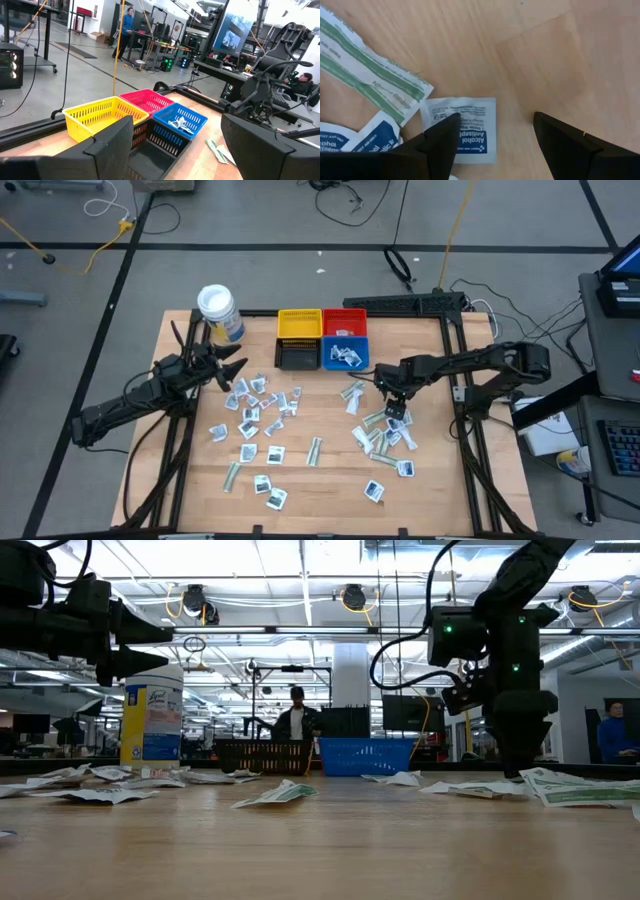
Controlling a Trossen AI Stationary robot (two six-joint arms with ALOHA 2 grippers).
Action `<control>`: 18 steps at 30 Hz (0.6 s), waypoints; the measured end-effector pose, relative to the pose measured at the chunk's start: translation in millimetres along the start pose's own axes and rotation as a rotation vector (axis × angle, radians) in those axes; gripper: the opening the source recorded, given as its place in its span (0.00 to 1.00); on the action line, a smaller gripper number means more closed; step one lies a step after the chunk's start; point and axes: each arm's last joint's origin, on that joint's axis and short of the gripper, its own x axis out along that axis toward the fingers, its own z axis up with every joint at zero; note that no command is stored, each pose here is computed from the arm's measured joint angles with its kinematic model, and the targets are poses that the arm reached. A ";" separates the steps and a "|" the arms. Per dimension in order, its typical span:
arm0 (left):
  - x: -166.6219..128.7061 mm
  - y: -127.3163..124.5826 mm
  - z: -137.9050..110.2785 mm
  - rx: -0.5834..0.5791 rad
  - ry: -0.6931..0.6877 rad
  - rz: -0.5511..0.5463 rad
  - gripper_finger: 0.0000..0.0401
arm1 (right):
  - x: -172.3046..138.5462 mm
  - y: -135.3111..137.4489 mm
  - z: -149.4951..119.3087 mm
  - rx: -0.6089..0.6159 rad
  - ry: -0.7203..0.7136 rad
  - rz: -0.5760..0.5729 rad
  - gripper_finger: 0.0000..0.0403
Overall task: Pick & Place First Aid Supplies
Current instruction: Put the blue alcohol pad into the blue basket
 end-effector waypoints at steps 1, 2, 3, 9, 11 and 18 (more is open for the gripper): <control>0.0 0.0 0.1 0.000 0.000 0.000 0.76 | 0.5 -0.2 -0.6 -0.001 0.000 -0.001 0.59; 0.0 0.0 0.0 0.000 0.000 0.000 0.76 | 0.9 -0.2 -0.7 -0.003 -0.002 0.000 0.56; 0.0 0.0 0.0 0.000 0.000 0.000 0.76 | 1.0 0.0 -0.4 -0.006 -0.005 0.002 0.53; 0.0 0.0 0.0 0.000 0.000 0.000 0.76 | 1.2 2.6 -0.9 -0.031 -0.007 0.004 0.24; 0.0 0.0 0.1 0.000 -0.001 0.000 0.76 | 1.3 3.0 -0.6 -0.032 -0.010 0.010 0.12; 0.0 0.0 0.0 0.000 0.000 0.001 0.76 | -1.0 3.0 -0.9 -0.008 -0.009 0.020 0.01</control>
